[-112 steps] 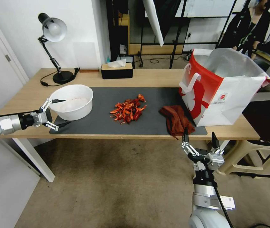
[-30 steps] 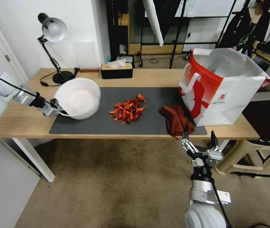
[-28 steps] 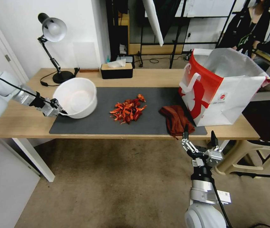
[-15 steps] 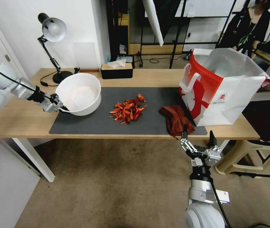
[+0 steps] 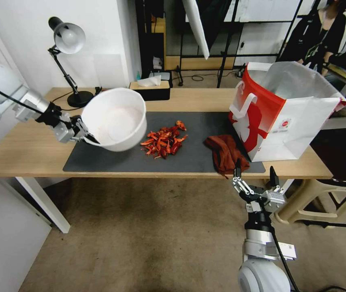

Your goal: Sweep shrimp from table into container with towel, then put container into takeout bag.

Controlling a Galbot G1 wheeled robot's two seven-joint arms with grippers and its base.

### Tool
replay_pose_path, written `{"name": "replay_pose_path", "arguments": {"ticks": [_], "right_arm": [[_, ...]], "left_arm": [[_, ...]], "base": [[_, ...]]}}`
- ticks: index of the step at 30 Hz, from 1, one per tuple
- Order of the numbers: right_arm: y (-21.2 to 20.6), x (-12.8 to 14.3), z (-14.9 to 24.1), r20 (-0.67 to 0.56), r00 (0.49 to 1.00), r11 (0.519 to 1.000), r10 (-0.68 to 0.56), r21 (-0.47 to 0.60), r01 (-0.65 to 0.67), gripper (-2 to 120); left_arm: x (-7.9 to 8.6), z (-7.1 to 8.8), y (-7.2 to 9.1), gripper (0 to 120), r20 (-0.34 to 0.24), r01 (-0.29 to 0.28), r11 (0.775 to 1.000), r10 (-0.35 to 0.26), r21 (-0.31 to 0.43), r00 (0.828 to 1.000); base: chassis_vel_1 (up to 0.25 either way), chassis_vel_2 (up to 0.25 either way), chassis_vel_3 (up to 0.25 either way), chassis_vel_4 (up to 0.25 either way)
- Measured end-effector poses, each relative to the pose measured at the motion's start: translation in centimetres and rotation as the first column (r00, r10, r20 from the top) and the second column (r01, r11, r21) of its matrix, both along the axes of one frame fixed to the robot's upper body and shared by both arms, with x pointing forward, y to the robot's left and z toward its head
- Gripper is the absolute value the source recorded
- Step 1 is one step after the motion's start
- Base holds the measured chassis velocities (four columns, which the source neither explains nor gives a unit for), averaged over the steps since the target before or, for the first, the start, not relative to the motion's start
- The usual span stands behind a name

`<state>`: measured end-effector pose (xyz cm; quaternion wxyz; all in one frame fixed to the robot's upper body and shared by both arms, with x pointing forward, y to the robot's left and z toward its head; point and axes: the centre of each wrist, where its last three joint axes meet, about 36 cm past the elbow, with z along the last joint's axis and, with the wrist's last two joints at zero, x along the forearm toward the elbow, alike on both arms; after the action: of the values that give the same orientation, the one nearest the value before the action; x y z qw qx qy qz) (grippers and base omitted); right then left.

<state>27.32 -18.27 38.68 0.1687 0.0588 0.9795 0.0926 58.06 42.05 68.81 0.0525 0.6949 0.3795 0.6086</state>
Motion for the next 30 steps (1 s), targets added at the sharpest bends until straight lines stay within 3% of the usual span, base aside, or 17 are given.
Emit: {"name": "replay_pose_path", "arguments": {"ticks": [1,8,13,15,18,30], "right_arm": [[0.0,0.0,0.0,0.0,1.0,1.0,0.0,0.0,0.0,100],[0.0,0.0,0.0,-0.002,1.0,1.0,0.003,-0.002,-0.003,100],[0.0,-0.1,-0.1,-0.005,1.0,1.0,0.005,-0.006,-0.005,100],[0.0,-0.2,-0.2,-0.007,1.0,1.0,0.007,-0.01,-0.007,100],[0.1,-0.2,-0.3,-0.009,1.0,1.0,0.011,-0.012,-0.011,100],[0.4,-0.3,-0.3,-0.008,1.0,1.0,0.014,-0.014,-0.014,100]], "left_arm": [[0.0,0.0,0.0,0,0.0,0.0,1.0,0.0,0.0,1.0],[-4.5,-1.0,-3.0,0,-0.001,0.078,0.997,-0.078,-0.014,0.997],[-6.8,-1.0,-3.4,0,0.01,0.089,0.996,-0.089,0.002,0.996],[-9.0,-2.7,-3.5,0,-0.039,0.094,0.995,-0.093,0.042,0.995],[-10.2,-3.8,-3.8,0,-0.076,0.11,0.991,-0.104,0.075,0.992],[-10.6,-5.5,-5.5,0,-0.082,0.166,0.974,-0.154,0.154,0.985]], "base": [[0.0,0.0,0.0,0.0],[0.0,0.0,0.0,0.0],[0.0,0.0,0.0,0.0],[0.0,0.0,0.0,0.0],[0.0,0.0,0.0,0.0],[0.0,0.0,0.0,0.0]]}}
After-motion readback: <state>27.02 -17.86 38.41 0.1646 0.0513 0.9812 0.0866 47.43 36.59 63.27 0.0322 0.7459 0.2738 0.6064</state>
